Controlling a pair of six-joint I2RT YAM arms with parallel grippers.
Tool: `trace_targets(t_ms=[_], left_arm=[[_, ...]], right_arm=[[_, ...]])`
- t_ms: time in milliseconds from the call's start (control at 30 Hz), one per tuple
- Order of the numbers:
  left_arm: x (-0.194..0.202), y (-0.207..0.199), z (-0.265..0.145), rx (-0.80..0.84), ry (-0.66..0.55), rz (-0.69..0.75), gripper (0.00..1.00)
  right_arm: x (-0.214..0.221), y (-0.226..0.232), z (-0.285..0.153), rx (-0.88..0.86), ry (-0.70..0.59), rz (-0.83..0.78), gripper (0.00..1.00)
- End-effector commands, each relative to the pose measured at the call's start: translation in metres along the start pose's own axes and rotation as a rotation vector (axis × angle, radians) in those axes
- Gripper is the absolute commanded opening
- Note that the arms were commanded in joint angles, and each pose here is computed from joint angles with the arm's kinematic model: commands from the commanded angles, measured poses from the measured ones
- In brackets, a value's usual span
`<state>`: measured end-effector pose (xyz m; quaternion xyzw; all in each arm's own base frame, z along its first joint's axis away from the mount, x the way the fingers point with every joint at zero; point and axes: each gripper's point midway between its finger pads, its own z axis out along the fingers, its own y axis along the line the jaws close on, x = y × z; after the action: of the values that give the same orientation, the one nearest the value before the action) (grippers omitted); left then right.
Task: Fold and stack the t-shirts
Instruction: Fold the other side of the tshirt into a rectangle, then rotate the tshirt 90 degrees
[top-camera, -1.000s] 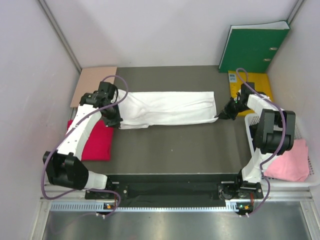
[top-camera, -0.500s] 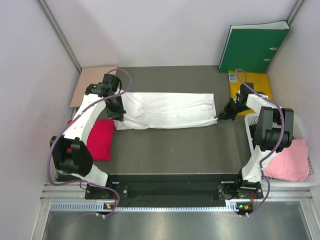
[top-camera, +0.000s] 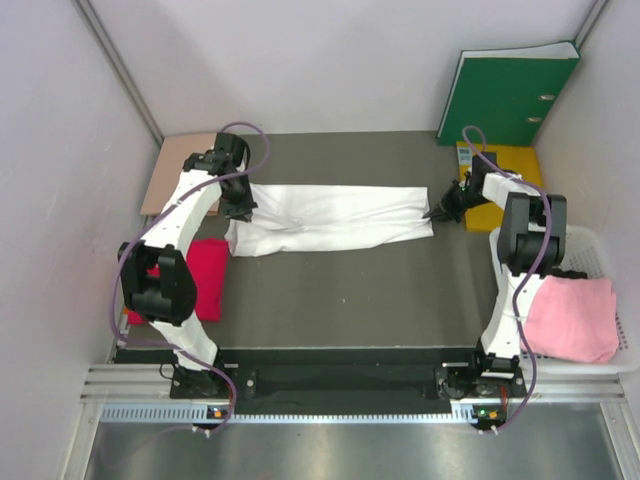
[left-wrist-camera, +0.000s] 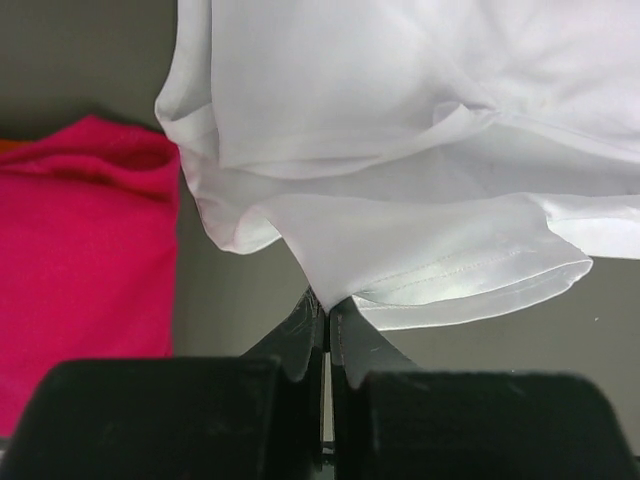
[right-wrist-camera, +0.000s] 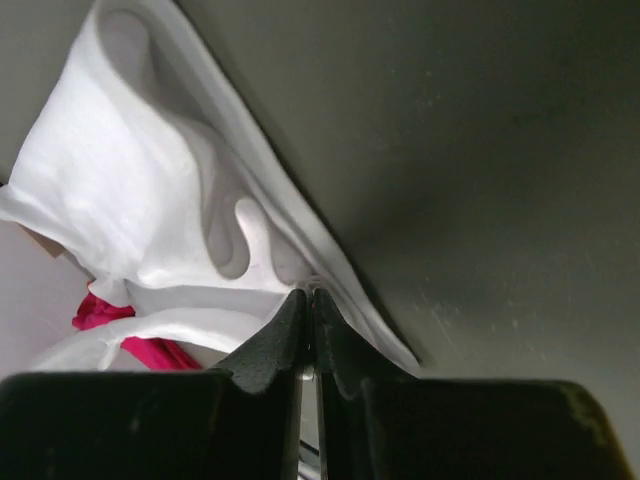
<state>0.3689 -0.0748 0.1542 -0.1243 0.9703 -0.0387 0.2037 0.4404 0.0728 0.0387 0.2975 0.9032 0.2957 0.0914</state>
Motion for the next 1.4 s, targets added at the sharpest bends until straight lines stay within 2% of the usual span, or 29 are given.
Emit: trace_targets(t_ms=[0, 33, 67, 167, 267, 467, 700, 733, 767, 800, 833, 900, 1000, 1033, 1100, 1133, 1233, 1333, 1367], left_arm=[[-0.040, -0.008, -0.005, 0.022, -0.129, -0.021, 0.00], [-0.043, -0.007, -0.004, 0.021, -0.133, -0.028, 0.00], [-0.045, -0.007, 0.000, 0.017, -0.130, -0.033, 0.00], [-0.058, -0.008, 0.005, 0.012, -0.152, -0.052, 0.00], [-0.072, -0.011, 0.012, 0.015, -0.181, -0.063, 0.00], [-0.104, -0.016, 0.028, 0.004, -0.215, -0.050, 0.00], [-0.124, -0.021, 0.066, 0.001, -0.186, -0.057, 0.00], [-0.122, -0.019, 0.081, -0.011, -0.160, -0.064, 0.31], [-0.127, -0.020, 0.083, -0.010, -0.164, -0.071, 0.68], [-0.125, -0.019, 0.087, -0.015, -0.147, -0.075, 0.98], [-0.123, -0.018, 0.096, -0.022, -0.125, -0.081, 0.99], [-0.130, -0.019, 0.090, -0.017, -0.135, -0.079, 0.99], [-0.136, -0.026, 0.073, 0.024, -0.174, -0.075, 0.99], [-0.138, -0.032, 0.056, 0.066, -0.193, -0.070, 0.99], [-0.123, -0.032, 0.054, 0.089, -0.166, -0.070, 0.99], [-0.120, -0.044, 0.036, 0.164, -0.173, -0.067, 0.99], [-0.071, -0.045, 0.039, 0.241, -0.080, -0.090, 0.99], [-0.046, -0.047, 0.028, 0.292, -0.060, -0.132, 0.99], [-0.024, -0.042, 0.039, 0.295, -0.011, -0.146, 0.99]], right_arm=[[-0.003, 0.011, 0.013, -0.038, 0.006, 0.002, 0.08], [-0.004, 0.013, 0.015, -0.050, 0.002, -0.003, 0.10], [-0.003, 0.014, 0.017, -0.059, 0.008, 0.000, 0.34], [-0.004, 0.023, 0.014, -0.099, -0.004, -0.022, 0.63], [-0.008, 0.032, 0.006, -0.124, -0.030, -0.052, 0.79], [-0.011, 0.042, -0.001, -0.158, -0.047, -0.072, 0.85], [-0.016, 0.045, -0.011, -0.136, -0.078, -0.112, 0.86], [-0.014, 0.042, -0.014, -0.113, -0.071, -0.112, 0.86], [-0.015, 0.041, -0.017, -0.098, -0.077, -0.141, 0.86], [-0.023, 0.042, -0.023, -0.069, -0.110, -0.159, 0.86], [-0.025, 0.041, -0.026, -0.047, -0.122, -0.170, 0.86], [-0.034, 0.040, -0.038, 0.006, -0.171, -0.217, 0.86], [-0.046, 0.041, -0.054, 0.066, -0.242, -0.281, 0.86], [-0.049, 0.043, -0.059, 0.077, -0.260, -0.308, 0.86], [-0.059, 0.045, -0.066, 0.109, -0.305, -0.335, 0.86], [-0.060, 0.048, -0.065, 0.116, -0.315, -0.360, 0.86], [-0.068, 0.052, -0.056, 0.108, -0.330, -0.384, 0.85], [-0.072, 0.056, -0.040, 0.084, -0.323, -0.394, 0.84], [-0.072, 0.057, -0.035, 0.079, -0.320, -0.398, 0.84]])
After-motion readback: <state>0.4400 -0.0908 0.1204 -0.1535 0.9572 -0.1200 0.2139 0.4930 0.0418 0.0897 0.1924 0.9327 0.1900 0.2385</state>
